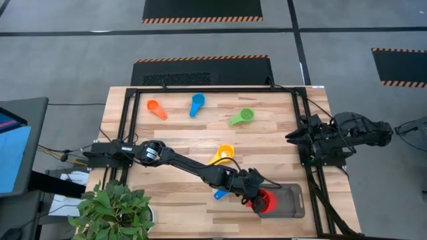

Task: Nest measuring cups in basket
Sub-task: Put the red measuring cup into the black bin

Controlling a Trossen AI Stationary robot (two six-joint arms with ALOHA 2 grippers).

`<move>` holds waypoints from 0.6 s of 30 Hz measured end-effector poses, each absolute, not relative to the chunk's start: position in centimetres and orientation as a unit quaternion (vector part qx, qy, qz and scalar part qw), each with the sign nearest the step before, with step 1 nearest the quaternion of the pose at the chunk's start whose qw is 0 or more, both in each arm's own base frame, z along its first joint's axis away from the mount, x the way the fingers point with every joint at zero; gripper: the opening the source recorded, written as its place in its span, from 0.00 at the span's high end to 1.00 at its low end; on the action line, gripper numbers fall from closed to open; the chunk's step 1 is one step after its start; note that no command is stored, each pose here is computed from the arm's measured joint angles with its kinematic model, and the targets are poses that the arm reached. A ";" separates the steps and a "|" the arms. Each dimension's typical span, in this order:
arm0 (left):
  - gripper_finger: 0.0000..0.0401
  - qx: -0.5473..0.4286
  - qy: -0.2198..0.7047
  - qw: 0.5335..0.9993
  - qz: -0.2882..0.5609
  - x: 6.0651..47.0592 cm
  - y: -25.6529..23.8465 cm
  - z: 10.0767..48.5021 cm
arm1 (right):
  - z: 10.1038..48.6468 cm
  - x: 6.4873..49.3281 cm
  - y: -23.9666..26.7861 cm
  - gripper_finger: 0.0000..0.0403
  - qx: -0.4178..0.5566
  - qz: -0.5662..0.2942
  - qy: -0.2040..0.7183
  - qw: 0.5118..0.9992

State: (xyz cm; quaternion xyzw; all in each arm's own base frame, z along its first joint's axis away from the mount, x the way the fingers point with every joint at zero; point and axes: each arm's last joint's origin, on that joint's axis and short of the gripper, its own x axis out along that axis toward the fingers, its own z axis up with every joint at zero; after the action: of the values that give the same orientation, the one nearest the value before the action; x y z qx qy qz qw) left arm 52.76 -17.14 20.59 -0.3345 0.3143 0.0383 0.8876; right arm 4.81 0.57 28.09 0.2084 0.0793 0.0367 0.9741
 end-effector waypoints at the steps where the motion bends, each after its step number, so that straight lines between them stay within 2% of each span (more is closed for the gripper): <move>1: 1.00 -0.349 0.313 0.882 0.045 52.8 -17.1 20.6 | 28.1 4.8 0.6 0.71 0.208 0.037 0.079 0.974; 11: 1.00 -0.334 0.307 0.890 0.035 52.9 -17.0 20.7 | 28.1 4.8 0.6 0.71 0.209 0.037 0.080 0.974; 18: 0.92 -0.336 0.307 0.890 0.036 52.9 -17.0 20.7 | 28.1 4.8 0.6 0.71 0.209 0.037 0.080 0.974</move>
State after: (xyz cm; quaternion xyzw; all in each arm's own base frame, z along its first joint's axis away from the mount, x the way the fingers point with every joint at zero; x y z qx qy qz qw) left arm 52.89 -17.01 20.72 -0.3359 0.3074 0.0357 0.8896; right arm 4.81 0.57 28.09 0.2090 0.0795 0.0366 0.9740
